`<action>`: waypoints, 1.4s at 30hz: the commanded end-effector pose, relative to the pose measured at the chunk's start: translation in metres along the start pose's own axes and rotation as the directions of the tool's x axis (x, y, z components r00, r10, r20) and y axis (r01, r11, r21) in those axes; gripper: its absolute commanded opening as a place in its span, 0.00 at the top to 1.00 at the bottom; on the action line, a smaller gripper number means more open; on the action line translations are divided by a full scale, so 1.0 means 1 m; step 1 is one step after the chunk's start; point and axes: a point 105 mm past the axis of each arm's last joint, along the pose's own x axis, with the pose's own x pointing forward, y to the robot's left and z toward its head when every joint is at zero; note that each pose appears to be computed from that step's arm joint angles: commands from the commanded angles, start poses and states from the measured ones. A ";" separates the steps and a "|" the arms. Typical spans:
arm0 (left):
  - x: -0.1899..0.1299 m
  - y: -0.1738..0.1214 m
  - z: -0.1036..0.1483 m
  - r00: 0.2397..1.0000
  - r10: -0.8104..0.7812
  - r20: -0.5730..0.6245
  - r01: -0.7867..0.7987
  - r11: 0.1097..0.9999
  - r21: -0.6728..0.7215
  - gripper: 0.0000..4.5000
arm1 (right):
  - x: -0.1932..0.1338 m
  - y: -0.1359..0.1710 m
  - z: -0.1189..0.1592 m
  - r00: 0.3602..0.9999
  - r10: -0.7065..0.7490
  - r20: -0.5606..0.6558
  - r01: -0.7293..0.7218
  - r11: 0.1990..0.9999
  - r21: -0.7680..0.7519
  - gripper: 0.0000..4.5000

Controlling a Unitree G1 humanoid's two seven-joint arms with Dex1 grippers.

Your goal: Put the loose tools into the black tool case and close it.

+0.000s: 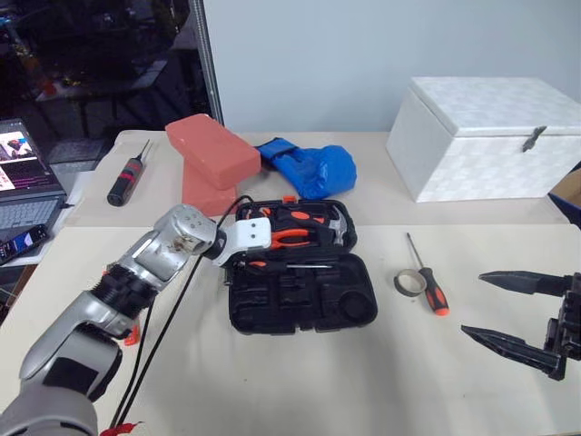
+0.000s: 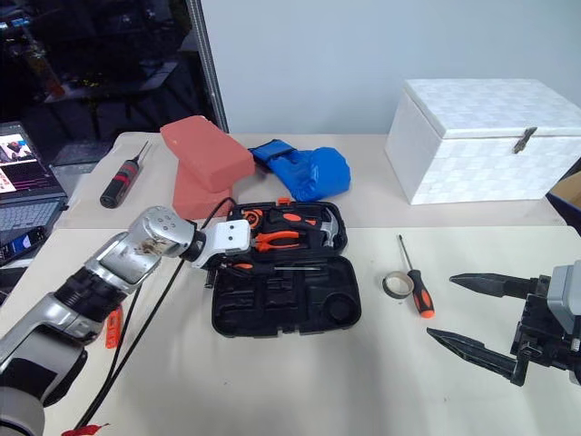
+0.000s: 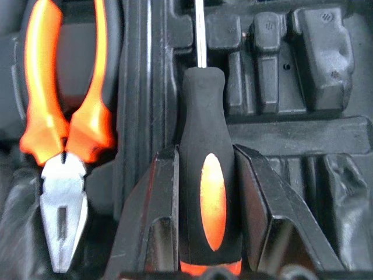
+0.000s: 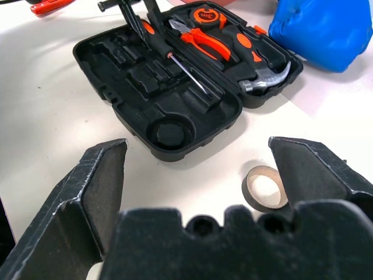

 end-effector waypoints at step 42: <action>-0.045 -0.071 0.099 0.803 -0.065 0.592 0.169 0.978 -0.122 0.01 | 0.049 -0.065 -0.101 0.796 -0.344 -0.499 0.550 0.755 0.358 0.00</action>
